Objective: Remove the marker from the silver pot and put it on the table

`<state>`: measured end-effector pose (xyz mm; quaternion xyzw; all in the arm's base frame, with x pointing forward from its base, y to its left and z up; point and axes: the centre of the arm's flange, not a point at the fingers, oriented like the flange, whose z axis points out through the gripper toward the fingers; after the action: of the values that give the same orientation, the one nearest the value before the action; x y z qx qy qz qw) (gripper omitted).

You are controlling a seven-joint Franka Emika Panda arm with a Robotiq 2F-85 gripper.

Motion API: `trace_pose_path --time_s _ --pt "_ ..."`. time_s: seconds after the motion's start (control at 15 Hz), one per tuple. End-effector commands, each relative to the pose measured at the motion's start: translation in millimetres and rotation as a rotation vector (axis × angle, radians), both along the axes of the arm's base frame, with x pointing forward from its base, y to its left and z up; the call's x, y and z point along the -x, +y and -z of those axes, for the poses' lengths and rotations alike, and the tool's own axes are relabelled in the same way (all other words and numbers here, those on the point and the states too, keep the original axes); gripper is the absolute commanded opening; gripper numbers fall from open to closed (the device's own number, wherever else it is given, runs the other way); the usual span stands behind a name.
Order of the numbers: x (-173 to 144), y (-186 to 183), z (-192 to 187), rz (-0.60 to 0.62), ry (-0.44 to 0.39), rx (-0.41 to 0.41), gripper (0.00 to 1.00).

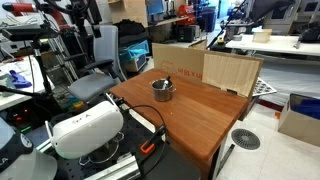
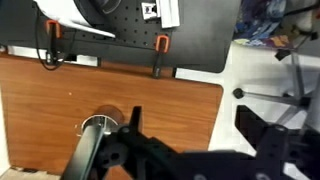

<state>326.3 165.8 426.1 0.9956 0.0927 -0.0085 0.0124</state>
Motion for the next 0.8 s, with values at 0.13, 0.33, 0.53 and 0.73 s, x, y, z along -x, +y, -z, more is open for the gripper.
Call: trace_pose_path --time_s 0.13,0.33,0.53,0.73 --pt "-32.2 -10.9 1.8 0.030 -0.041 0.022 1.00" --pt "-50.4 -18.2 1.5 0.046 -0.049 0.018 1.00" --pt "-71.1 -25.9 3.1 0.063 -0.067 0.017 1.00" --pt "-92.1 -35.3 7.2 0.075 -0.085 0.001 1.00"
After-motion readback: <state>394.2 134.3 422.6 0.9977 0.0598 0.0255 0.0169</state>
